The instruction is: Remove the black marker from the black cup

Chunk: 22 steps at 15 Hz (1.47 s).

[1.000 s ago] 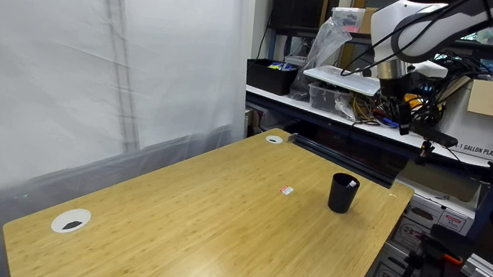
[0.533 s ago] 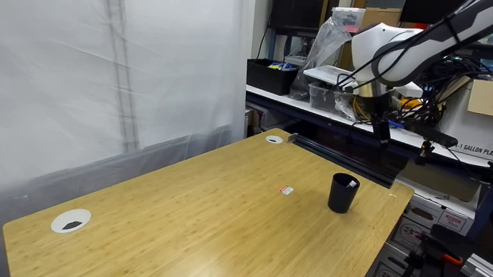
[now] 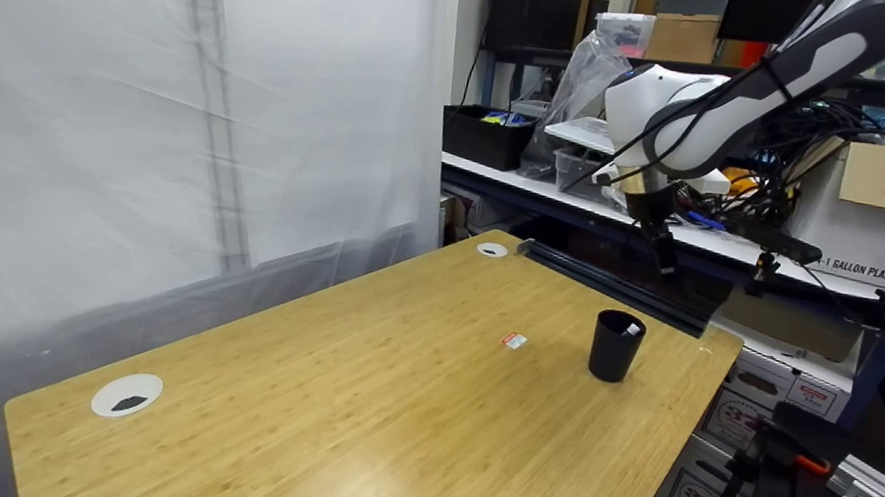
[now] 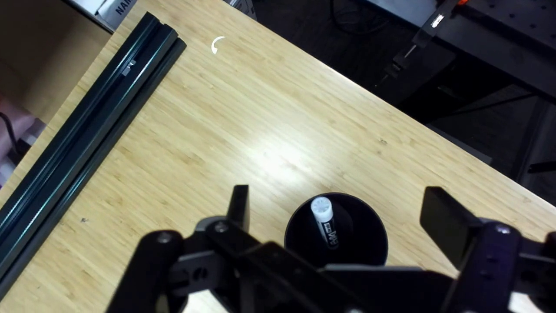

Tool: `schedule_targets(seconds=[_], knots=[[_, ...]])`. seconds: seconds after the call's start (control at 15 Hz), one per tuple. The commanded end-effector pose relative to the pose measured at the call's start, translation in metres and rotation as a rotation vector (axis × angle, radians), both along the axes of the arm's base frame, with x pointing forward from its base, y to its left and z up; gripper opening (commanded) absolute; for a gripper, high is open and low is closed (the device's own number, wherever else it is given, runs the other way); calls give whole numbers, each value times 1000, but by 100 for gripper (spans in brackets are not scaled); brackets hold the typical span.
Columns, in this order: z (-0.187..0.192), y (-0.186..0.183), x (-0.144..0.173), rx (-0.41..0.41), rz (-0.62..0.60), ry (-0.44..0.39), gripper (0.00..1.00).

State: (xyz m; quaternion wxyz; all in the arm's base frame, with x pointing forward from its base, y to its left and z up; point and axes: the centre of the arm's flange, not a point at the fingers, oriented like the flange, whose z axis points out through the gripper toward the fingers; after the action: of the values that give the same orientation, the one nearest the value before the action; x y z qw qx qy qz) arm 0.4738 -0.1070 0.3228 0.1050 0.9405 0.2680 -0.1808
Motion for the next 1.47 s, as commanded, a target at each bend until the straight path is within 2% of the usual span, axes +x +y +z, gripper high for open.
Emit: schedule_targets(seconds=[0.0,0.6,0.8,0.87,1.4], knots=[[-12,-3,10,-20,6,-3,100],[-50,-4,21,-9,7,27,100],[-39,-6,23,-14,-10,24,100],[-49,-2,19,2,1,28,100],[-44,-4,22,-1,-3,18,100]])
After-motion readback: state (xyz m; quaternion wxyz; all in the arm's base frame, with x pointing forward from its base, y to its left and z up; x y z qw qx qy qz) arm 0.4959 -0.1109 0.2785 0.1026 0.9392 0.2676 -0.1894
